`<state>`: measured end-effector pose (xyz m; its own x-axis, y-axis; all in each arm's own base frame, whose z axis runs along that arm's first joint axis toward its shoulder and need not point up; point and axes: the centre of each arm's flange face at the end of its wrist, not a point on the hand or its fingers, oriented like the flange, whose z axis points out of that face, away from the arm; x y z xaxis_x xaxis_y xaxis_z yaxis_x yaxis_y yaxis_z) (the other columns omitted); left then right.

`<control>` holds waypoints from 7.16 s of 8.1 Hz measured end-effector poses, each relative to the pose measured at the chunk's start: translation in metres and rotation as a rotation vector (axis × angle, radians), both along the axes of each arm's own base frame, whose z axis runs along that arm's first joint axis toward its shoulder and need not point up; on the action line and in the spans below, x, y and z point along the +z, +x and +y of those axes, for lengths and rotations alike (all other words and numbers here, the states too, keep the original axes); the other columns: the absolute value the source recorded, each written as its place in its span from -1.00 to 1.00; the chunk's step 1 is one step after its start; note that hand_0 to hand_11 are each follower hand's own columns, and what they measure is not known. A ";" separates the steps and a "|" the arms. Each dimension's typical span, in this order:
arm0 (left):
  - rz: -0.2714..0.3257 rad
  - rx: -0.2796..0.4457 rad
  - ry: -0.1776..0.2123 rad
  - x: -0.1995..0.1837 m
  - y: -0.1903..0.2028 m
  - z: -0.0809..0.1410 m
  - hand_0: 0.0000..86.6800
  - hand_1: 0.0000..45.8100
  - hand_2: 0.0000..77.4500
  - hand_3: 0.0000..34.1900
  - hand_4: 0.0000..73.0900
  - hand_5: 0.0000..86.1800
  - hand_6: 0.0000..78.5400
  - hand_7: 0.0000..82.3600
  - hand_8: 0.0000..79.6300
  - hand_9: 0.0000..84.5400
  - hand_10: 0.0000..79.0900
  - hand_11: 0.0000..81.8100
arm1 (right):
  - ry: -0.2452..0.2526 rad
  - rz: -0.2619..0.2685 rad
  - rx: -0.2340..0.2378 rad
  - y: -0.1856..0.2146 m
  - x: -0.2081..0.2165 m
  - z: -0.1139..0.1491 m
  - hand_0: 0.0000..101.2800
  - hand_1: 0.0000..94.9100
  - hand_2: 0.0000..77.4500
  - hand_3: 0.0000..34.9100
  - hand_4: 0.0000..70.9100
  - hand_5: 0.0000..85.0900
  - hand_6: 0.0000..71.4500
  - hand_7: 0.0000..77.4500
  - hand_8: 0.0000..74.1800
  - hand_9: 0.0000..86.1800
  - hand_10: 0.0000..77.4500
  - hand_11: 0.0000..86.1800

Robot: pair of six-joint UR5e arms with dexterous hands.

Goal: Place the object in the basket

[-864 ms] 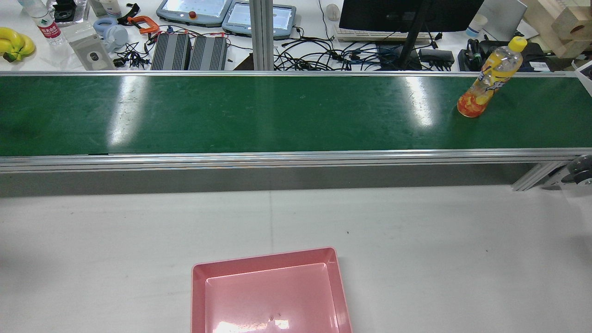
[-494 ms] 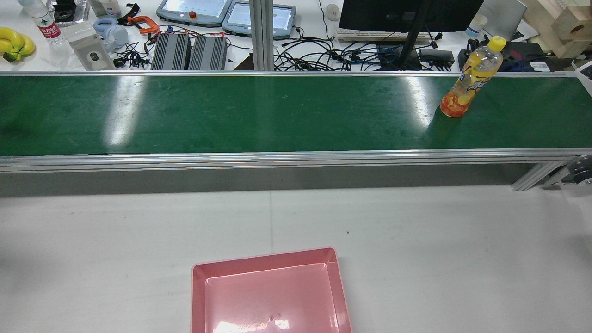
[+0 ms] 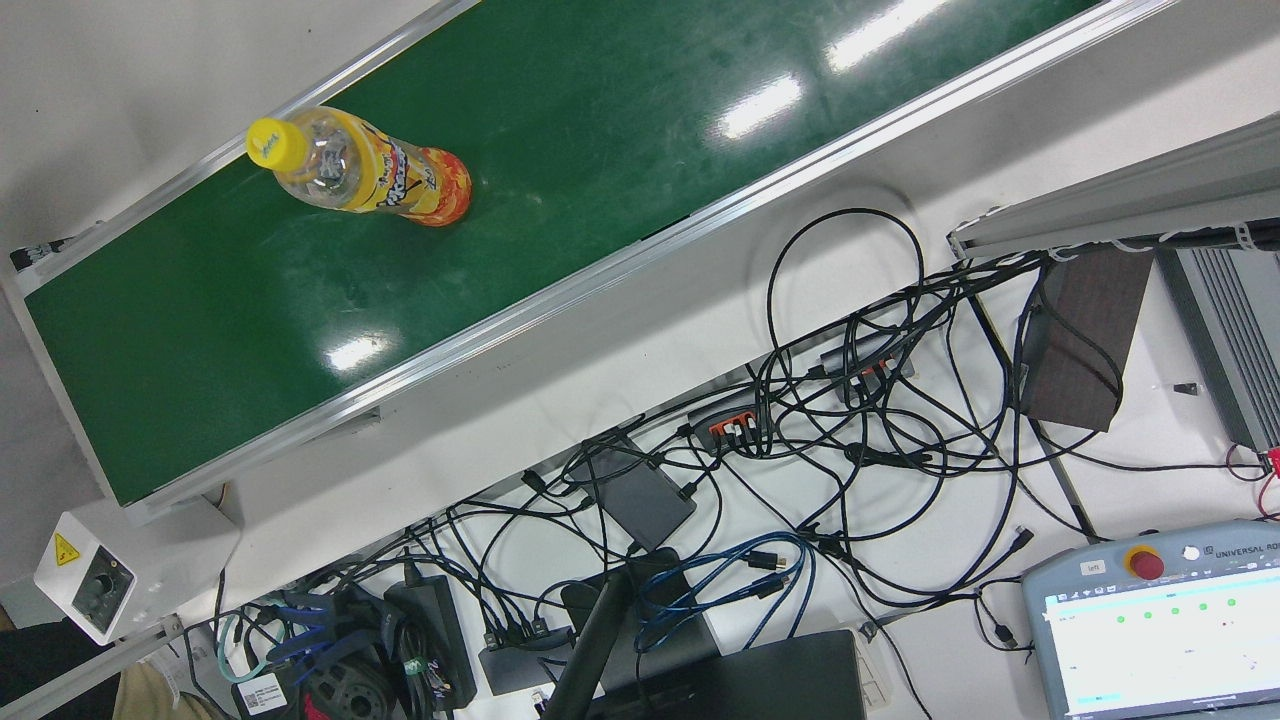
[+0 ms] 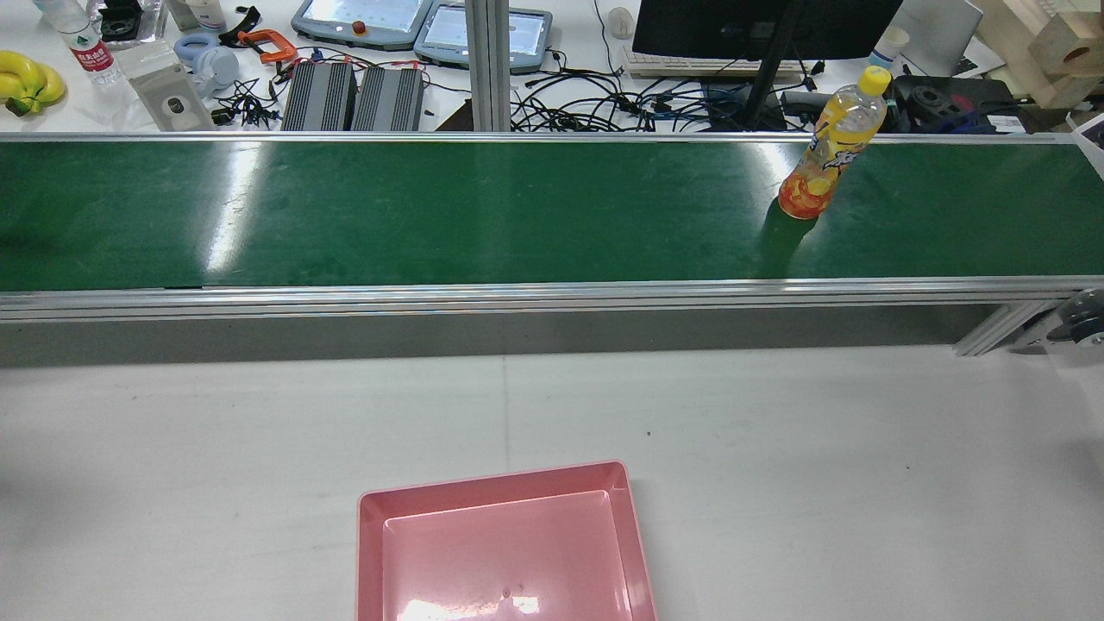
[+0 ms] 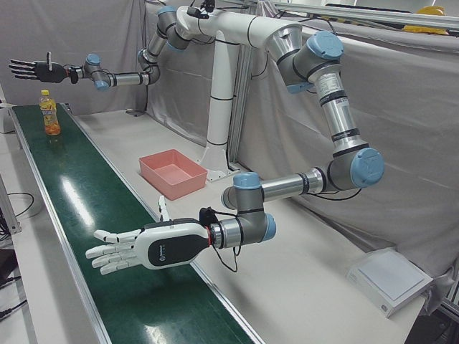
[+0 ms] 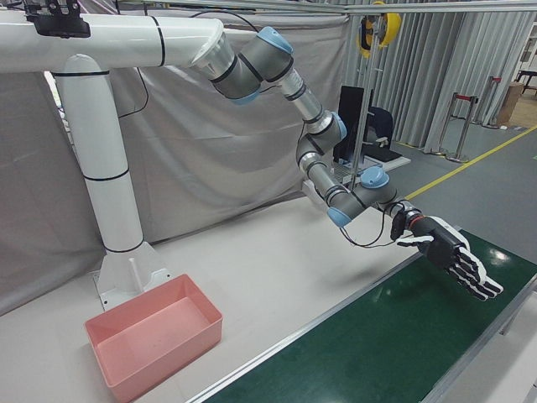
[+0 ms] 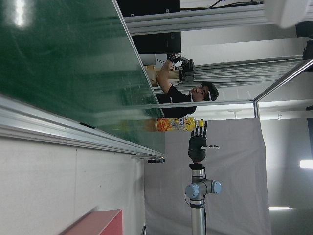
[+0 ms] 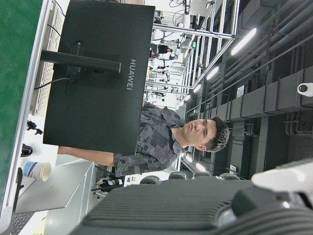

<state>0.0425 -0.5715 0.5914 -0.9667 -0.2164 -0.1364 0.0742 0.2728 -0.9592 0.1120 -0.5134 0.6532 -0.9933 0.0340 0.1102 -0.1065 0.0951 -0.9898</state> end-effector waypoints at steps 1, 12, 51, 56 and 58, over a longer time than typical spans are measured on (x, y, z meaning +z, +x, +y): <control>0.001 0.000 0.002 -0.001 0.000 0.000 0.43 -0.50 -1.00 -1.00 -0.99 -0.43 -0.99 -0.99 -1.00 -1.00 -1.00 -0.99 | 0.000 0.000 0.000 0.000 0.000 0.000 -1.00 -1.00 -0.99 -1.00 -1.00 -1.00 -1.00 -0.99 -1.00 -1.00 -1.00 -1.00; 0.010 -0.003 0.032 -0.015 -0.001 0.000 0.36 -0.55 -1.00 -0.93 -0.99 -0.97 -0.99 -0.99 -1.00 -1.00 -1.00 -0.99 | 0.000 -0.001 0.000 0.000 0.000 0.000 -1.00 -1.00 -0.99 -1.00 -1.00 -1.00 -1.00 -0.99 -1.00 -1.00 -1.00 -1.00; 0.031 0.119 0.214 -0.127 0.144 -0.057 0.36 -0.60 -1.00 -1.00 -0.99 -0.82 -0.99 -0.99 -1.00 -1.00 -1.00 -0.97 | 0.001 -0.001 0.000 0.000 0.000 0.000 -1.00 -1.00 -0.99 -1.00 -1.00 -1.00 -1.00 -0.99 -1.00 -1.00 -1.00 -1.00; 0.093 0.032 0.194 -0.133 0.131 -0.050 0.72 -0.79 0.32 -1.00 0.43 0.23 0.57 0.31 0.60 0.23 0.49 0.27 | 0.001 -0.001 0.000 0.000 0.000 0.000 -0.99 -1.00 -0.99 -1.00 -1.00 -1.00 -1.00 -0.99 -1.00 -1.00 -1.00 -1.00; 0.094 0.038 0.200 -0.155 0.127 -0.040 0.61 -0.76 0.34 -1.00 0.43 0.23 0.57 0.31 0.60 0.23 0.49 0.27 | 0.001 -0.001 0.000 0.000 0.000 0.000 -0.99 -1.00 -0.99 -1.00 -1.00 -1.00 -1.00 -0.99 -1.00 -1.00 -1.00 -1.00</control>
<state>0.1693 -0.6113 0.4360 -0.9690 -0.2302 -0.0895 -0.0272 0.4593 -0.8879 0.1120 -0.5135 0.6528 -0.9935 0.0340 0.1090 -0.1053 0.0960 -0.9898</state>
